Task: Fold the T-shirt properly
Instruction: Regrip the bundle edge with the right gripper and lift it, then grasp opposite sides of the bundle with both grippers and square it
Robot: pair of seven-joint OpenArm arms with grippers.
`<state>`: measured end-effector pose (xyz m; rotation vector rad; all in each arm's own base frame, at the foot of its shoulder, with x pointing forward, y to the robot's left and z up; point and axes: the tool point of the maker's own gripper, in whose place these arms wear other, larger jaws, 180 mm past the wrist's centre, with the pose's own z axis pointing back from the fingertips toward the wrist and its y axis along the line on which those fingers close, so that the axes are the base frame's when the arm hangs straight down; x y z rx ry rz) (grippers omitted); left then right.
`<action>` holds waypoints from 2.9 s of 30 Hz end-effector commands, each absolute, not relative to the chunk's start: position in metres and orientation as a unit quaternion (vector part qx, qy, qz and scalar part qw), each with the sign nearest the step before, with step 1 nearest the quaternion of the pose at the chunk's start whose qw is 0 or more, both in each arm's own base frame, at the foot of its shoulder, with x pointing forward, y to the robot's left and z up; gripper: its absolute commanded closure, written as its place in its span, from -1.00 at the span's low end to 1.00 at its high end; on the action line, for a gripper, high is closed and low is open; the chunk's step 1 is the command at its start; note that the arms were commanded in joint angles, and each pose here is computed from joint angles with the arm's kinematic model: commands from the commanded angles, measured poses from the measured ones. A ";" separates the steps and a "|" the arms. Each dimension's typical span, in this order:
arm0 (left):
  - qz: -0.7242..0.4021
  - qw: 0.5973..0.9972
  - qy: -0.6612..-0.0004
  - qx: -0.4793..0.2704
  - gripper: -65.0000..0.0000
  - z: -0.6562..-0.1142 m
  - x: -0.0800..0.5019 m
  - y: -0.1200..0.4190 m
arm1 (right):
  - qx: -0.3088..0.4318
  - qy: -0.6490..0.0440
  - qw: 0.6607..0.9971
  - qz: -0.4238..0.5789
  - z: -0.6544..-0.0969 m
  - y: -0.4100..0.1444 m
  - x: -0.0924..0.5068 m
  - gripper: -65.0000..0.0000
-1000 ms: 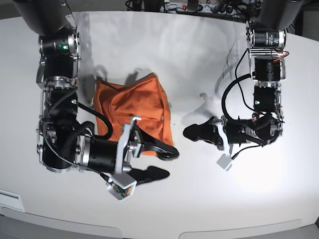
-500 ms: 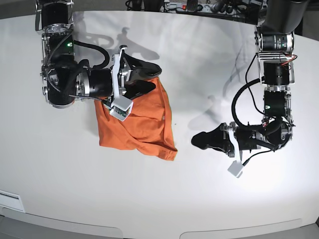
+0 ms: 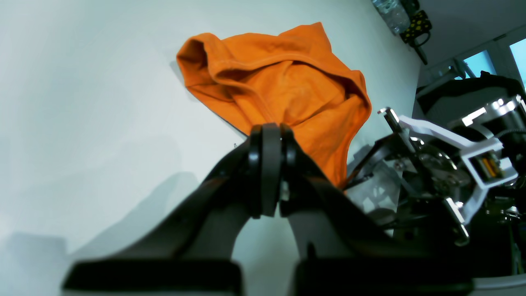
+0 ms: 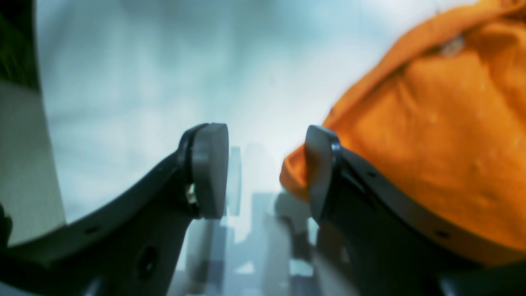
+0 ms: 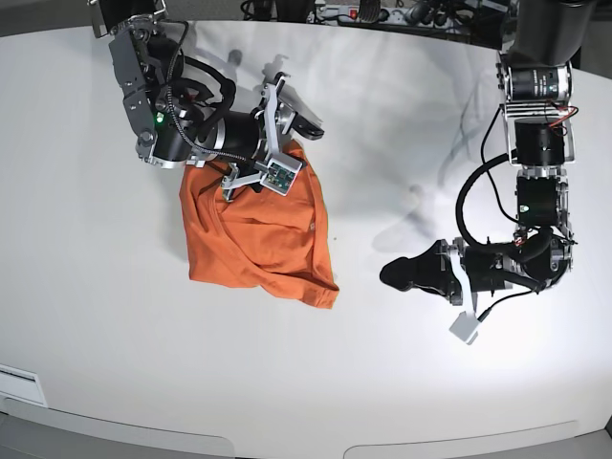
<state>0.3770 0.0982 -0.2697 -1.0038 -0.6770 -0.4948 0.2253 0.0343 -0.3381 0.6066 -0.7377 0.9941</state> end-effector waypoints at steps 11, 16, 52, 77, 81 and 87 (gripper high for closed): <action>-0.243 0.776 -0.345 -0.469 1.00 -0.246 0.387 0.099 | 0.210 -0.362 0.765 0.489 -0.340 0.019 0.241 0.04; -0.241 0.770 -0.348 -0.477 1.00 -0.243 0.386 0.098 | 0.209 -0.360 0.767 0.489 -0.343 0.017 0.241 0.04; -0.241 0.770 -0.348 -0.478 1.00 -0.243 0.386 0.097 | 0.329 -0.495 0.658 0.462 -0.228 0.086 0.268 1.00; -0.238 0.741 -0.364 -0.511 1.00 -0.225 0.384 0.096 | 0.194 -0.573 0.663 0.442 -0.170 0.035 0.353 1.00; -0.272 0.743 -0.338 -0.510 1.00 -0.230 0.373 0.076 | 0.185 -0.566 0.682 0.425 -0.191 0.004 0.374 1.00; -0.392 0.732 -0.281 -0.481 1.00 -0.244 0.334 0.027 | 0.186 -0.502 0.743 0.401 -0.239 -0.030 0.405 1.00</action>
